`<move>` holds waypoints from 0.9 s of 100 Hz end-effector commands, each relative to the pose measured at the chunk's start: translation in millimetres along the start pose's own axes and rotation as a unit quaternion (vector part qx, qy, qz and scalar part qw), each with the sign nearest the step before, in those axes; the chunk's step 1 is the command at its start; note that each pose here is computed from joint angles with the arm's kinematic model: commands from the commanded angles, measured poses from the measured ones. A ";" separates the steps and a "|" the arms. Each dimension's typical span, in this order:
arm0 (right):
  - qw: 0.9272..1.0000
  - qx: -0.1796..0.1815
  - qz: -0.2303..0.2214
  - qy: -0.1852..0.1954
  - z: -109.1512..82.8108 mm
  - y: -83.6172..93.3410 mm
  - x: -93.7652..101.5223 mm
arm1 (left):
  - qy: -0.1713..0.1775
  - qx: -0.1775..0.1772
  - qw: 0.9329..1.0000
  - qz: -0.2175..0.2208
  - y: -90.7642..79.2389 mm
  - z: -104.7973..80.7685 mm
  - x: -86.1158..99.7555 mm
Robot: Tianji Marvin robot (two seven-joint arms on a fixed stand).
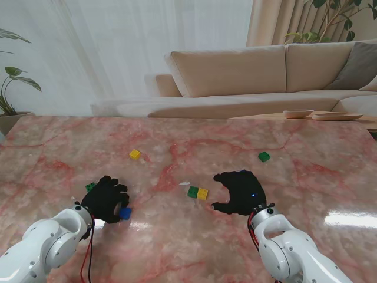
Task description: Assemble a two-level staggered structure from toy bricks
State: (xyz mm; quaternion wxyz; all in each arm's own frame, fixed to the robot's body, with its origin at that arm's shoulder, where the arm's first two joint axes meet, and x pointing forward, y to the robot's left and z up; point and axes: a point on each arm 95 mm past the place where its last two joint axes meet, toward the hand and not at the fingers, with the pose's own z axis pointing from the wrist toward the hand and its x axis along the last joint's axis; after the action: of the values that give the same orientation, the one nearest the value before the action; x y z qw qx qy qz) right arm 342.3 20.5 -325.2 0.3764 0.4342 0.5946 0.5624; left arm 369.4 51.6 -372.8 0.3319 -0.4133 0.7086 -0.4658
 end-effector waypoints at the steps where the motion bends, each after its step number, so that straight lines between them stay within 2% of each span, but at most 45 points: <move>1: 1.000 0.011 0.002 -0.004 -2.5 -5.0 -0.3 | -0.001 -0.017 1.000 -0.008 12.2 0.2 5.3; 59: 1.000 0.010 0.002 -0.007 -3.5 -6.8 -2.0 | 0.006 0.000 1.000 -0.028 11.5 6.6 11.1; 90: 1.000 0.011 0.002 -0.010 -3.6 -7.6 -2.8 | 0.006 0.015 0.998 -0.055 6.8 9.9 14.7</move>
State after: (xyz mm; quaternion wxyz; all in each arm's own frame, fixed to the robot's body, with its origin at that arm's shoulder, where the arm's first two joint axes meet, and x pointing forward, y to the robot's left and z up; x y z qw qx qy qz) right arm 342.0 17.9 -326.2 0.3801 0.4357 0.5929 0.5605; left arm 371.8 38.1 -378.9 0.3097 -0.4425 0.6776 -0.4992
